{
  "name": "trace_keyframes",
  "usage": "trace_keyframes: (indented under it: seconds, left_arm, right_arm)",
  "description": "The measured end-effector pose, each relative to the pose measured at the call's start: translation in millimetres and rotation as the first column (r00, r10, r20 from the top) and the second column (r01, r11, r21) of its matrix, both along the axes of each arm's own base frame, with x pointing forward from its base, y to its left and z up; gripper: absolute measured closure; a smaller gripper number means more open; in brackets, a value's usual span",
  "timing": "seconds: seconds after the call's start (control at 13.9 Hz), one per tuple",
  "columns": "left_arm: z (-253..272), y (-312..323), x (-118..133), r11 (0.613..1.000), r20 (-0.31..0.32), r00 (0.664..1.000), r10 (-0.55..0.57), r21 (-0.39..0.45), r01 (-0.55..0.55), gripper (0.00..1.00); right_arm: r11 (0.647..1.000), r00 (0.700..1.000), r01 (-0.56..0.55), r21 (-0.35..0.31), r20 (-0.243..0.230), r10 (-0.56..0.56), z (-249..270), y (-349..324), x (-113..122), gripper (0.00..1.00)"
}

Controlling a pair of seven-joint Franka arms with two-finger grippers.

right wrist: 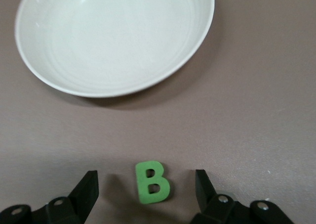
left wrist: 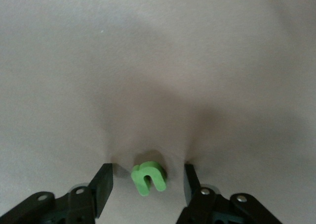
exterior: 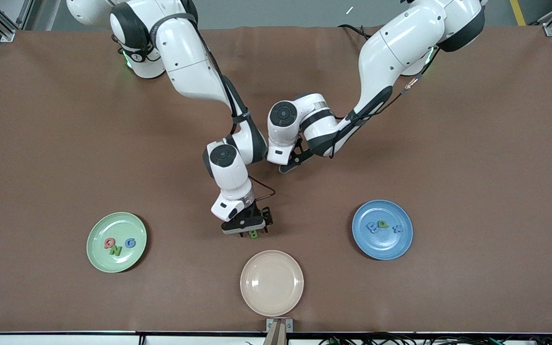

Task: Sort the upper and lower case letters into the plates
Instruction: 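Drop the green n in the blue plate while the right gripper drops B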

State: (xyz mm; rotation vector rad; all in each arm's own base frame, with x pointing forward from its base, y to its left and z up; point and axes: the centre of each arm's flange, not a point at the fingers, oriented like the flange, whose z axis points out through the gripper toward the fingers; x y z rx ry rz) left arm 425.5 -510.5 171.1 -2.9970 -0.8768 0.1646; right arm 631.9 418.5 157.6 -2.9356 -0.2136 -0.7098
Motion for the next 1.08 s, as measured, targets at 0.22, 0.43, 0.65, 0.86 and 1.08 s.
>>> trace_keyframes:
  seconds: [0.22,0.43,0.65,0.86,1.08]
  left_arm:
    - [0.1,-2.6,-3.2,1.0,0.0,1.0,0.03,0.004,-0.03,0.36]
    - [0.1,-5.1,-5.6,0.999,0.002,0.999,0.044,-0.001,-0.044,0.37]
    - [0.8,-6.0,-4.9,0.999,0.007,0.999,0.052,-0.013,-0.052,0.49]
    - [2.6,-5.0,-2.9,0.998,0.009,0.998,0.059,-0.016,-0.059,0.67]
    - [3.5,-2.5,0.4,0.998,0.01,0.998,0.065,-0.018,-0.065,0.74]
  right_arm:
    - [1.0,1.0,-0.012,-0.005,0.016,0.012,1.0,2.5,1.4,0.22]
    - [1.0,1.0,-0.02,-0.012,0.019,0.021,2.1,3.7,1.7,0.29]
    - [1.0,1.0,-0.022,-0.013,0.021,0.023,2.5,4.0,1.9,0.31]
    - [1.0,0.999,-0.023,-0.011,0.025,0.024,4.4,4.8,2.6,0.43]
    - [1.0,0.999,-0.024,-0.009,0.029,0.024,6.3,5.6,3.4,0.6]
